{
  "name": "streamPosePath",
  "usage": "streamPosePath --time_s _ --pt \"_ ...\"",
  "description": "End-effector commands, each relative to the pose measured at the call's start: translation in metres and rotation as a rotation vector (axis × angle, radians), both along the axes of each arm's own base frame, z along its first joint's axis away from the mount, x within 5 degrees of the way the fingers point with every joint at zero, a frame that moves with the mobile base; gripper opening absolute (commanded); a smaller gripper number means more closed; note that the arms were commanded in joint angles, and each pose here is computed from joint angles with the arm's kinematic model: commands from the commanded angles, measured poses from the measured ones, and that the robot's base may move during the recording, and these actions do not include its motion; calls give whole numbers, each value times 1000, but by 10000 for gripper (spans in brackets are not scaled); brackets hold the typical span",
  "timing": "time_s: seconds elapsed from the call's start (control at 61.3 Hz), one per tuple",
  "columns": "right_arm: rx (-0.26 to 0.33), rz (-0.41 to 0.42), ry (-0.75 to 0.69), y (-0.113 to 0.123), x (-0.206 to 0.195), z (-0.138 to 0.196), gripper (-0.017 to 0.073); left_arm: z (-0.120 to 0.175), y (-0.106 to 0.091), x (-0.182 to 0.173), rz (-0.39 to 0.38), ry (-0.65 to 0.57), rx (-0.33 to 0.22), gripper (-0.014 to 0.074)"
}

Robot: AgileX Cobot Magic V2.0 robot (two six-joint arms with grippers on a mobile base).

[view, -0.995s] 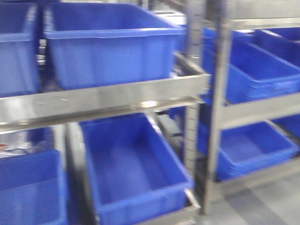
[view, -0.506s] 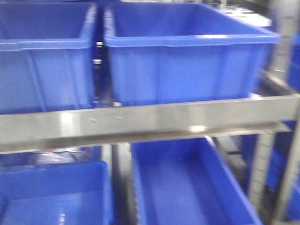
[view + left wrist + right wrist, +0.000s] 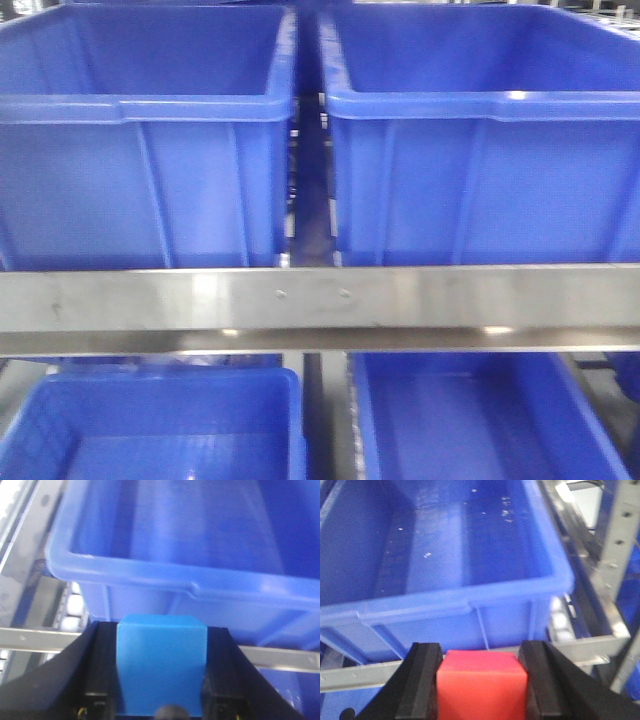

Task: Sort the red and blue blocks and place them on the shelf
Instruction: 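Turn the base toward the shelf of blue bins, then lower both held cubes over the rims into the upper blue bins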

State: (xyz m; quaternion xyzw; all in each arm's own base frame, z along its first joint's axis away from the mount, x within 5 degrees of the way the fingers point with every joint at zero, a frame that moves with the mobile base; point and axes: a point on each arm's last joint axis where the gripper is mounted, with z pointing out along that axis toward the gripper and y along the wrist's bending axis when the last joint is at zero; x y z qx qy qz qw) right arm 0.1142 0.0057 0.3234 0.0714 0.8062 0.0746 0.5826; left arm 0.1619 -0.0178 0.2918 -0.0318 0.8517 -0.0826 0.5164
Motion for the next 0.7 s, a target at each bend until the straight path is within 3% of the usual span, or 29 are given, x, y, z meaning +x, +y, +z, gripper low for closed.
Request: streamPosePath --time_s 0.0,0.685 --pt "-16 4 -118 0 1 18 59 17 0 4 11 -113 -26 76" --pt "-16 4 -118 0 1 18 59 17 0 4 11 -113 -26 76"
